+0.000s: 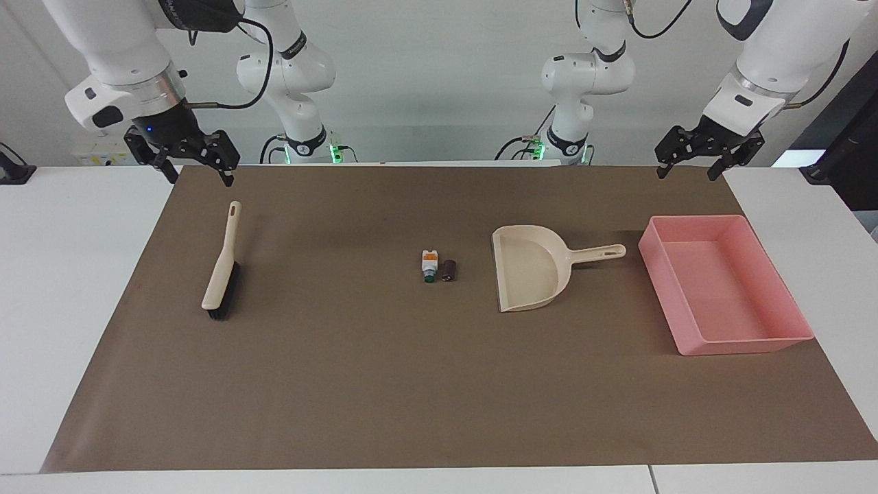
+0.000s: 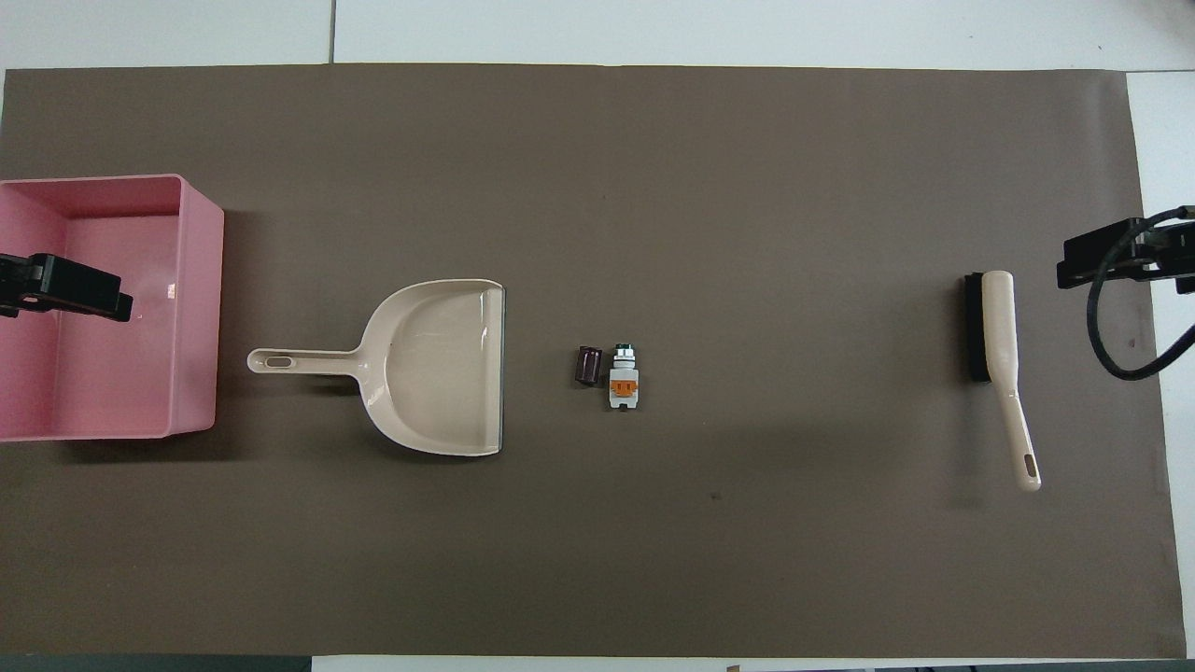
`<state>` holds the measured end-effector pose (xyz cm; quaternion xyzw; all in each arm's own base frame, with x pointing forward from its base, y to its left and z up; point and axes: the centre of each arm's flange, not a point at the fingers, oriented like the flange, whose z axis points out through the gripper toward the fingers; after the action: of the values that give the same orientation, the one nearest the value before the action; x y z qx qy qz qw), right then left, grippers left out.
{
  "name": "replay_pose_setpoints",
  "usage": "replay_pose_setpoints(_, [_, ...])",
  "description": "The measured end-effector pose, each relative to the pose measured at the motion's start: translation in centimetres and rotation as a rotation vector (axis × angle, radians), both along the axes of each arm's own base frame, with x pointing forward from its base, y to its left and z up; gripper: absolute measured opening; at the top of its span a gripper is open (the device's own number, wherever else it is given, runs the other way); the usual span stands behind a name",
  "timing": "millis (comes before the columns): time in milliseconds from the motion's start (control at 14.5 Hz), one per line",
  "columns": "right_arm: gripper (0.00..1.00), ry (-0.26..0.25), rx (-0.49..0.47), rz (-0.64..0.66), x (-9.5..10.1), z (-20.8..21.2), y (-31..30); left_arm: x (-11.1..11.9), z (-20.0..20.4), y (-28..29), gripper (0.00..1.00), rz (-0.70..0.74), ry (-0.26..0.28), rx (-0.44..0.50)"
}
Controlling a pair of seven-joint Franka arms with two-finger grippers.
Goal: Clean e-waste and dump in bin
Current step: 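Reach the left gripper to the dustpan handle while the right gripper grasps the brush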
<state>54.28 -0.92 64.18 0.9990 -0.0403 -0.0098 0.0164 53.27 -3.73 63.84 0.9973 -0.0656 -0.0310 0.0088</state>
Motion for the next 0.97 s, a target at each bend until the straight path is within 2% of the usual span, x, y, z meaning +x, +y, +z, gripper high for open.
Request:
replay_pose_setpoints(622, [1.00, 0.006, 0.000, 0.000, 0.0, -0.3, 0.0, 0.1, -0.1, 0.1, 1.00, 0.001, -0.006, 0.001])
replay_pose_setpoints(829, [1.00, 0.032, 0.002, -0.004, -0.4, -1.7, -0.2, 0.0, -0.1, 0.1, 1.00, 0.001, 0.001, 0.001])
replay_pose_setpoints(967, [1.00, 0.015, 0.005, -0.010, -0.7, -4.0, -1.4, -0.2, -0.3, 0.1, 1.00, 0.001, 0.022, 0.002])
